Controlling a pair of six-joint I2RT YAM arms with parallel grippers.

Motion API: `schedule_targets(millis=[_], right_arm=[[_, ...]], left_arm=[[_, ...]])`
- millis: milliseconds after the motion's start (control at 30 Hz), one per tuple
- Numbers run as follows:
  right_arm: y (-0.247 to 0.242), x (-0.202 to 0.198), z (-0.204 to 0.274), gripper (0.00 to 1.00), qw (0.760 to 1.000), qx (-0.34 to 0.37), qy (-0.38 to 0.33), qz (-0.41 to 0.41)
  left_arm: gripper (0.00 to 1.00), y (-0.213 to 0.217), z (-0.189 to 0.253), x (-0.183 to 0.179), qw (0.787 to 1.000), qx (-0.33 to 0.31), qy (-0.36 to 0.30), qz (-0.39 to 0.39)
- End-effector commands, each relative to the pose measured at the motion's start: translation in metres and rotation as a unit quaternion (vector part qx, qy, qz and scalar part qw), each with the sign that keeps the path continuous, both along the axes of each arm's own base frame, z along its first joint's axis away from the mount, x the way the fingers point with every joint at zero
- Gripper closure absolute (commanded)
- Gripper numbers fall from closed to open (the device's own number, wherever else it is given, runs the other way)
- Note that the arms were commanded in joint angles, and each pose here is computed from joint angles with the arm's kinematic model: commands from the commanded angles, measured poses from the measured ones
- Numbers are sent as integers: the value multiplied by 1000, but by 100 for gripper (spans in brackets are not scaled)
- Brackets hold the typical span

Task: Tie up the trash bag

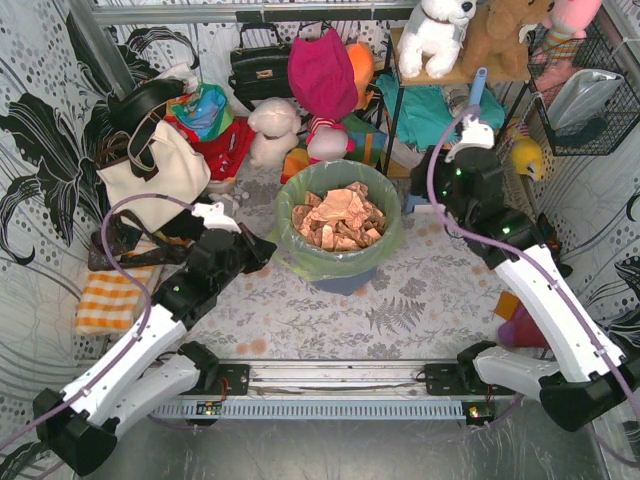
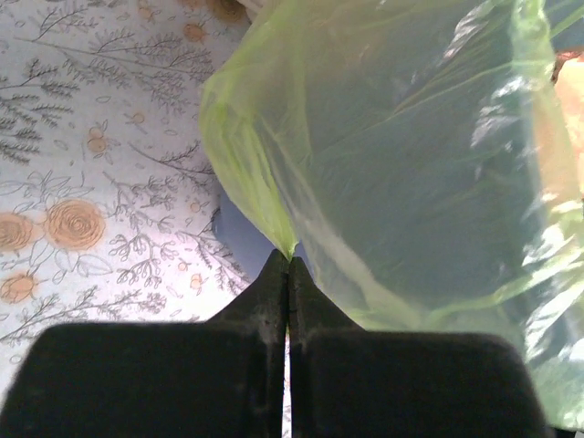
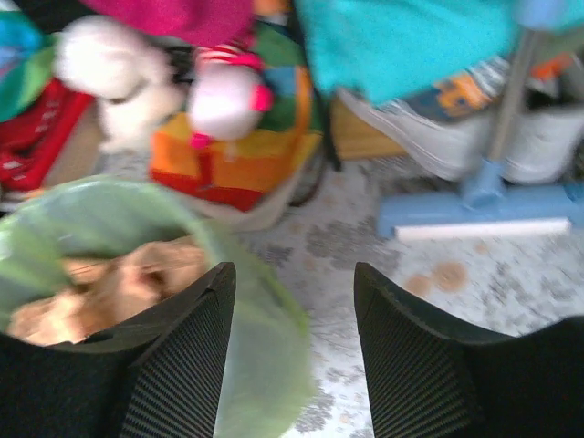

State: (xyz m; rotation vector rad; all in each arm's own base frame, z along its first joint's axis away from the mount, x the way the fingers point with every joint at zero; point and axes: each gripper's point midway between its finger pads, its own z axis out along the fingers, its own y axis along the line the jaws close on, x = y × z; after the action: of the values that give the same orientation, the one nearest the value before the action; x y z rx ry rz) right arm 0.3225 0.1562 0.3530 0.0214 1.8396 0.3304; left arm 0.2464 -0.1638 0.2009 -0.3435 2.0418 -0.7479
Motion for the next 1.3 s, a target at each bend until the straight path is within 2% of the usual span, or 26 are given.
schedule_targets(millis=[0,200,400,567,867,1200,1267], right_arm=[[-37,0,-59,45,994,31,106,-19],[-56,2,-141,46,976,111,189,-19],[-25,-4,-195,47,945,215,241,48],[2,-8,-214,46,918,275,267,107],[16,-1,-249,50,893,311,296,131],[19,3,-280,65,882,320,321,130],[19,1,-285,71,880,320,325,128]], left_arm=[[100,-9,35,26,998,-8,-57,4],[100,-23,28,44,999,-5,-46,-4],[100,-33,26,57,999,2,-40,-17],[100,-39,19,67,999,10,-29,-26],[100,-43,13,79,999,17,-21,-28],[100,-36,14,77,999,29,-19,-19],[100,-32,13,73,999,31,-19,-14]])
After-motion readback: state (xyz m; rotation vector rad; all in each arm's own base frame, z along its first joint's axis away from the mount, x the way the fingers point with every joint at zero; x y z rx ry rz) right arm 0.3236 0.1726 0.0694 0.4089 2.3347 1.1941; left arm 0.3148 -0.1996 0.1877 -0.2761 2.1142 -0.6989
